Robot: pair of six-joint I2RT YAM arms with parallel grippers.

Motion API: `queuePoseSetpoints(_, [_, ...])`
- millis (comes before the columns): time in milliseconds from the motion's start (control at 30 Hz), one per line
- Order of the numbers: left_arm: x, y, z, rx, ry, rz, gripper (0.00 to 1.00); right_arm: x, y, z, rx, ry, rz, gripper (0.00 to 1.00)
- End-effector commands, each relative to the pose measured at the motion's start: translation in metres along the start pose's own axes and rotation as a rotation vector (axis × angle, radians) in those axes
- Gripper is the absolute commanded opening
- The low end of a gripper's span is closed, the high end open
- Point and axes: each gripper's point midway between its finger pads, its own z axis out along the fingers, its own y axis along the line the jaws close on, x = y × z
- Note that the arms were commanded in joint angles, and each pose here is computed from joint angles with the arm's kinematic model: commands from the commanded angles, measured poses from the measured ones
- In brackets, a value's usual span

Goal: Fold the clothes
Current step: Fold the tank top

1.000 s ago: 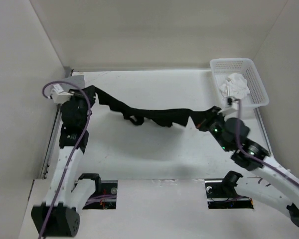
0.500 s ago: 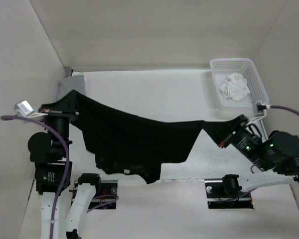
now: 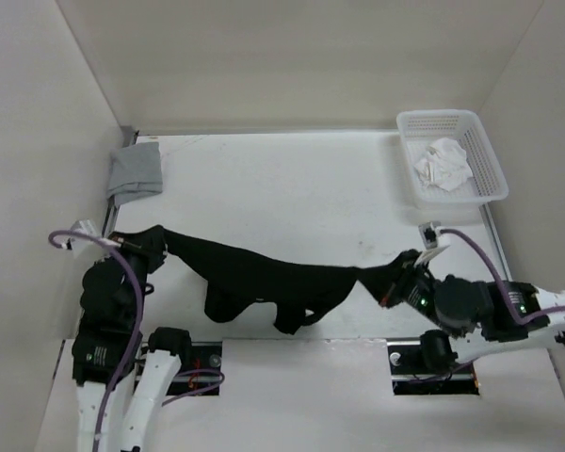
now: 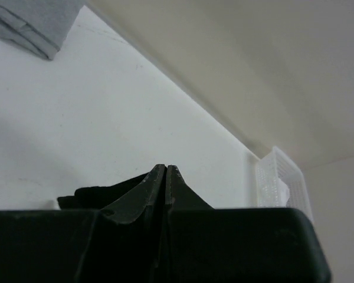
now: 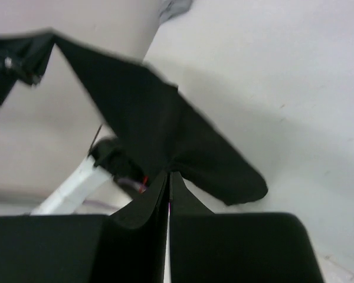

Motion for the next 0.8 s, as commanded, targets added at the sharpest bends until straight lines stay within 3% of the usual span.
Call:
queuePoseSetpoints(0, [0.027,0.016,0.050,-0.086,0.044,0.025,0.00,-0.031,-0.033,0.012,0.101,-0.088,0.020,0.03])
queuePoseSetpoints(267, [0.078,0.025,0.151,-0.124,0.114,-0.068,0.00,-0.044,-0.151,0.098,0.246,-0.072,0.061,0.00])
queuePoseSetpoints(467, [0.041,-0.045,0.148,0.052,0.075,-0.115,0.00,-0.106,-0.088,0.092,0.139,-0.211,-0.030,0.00])
queuePoseSetpoints(633, [-0.022,-0.109,0.097,0.223,-0.038,-0.126,0.00,-0.164,-0.028,0.059,0.081,-0.348,-0.116,0.00])
queuePoseSetpoints(767, [-0.051,-0.119,0.047,0.277,-0.090,-0.104,0.00,-0.163,0.003,0.023,0.005,-0.368,-0.109,0.00])
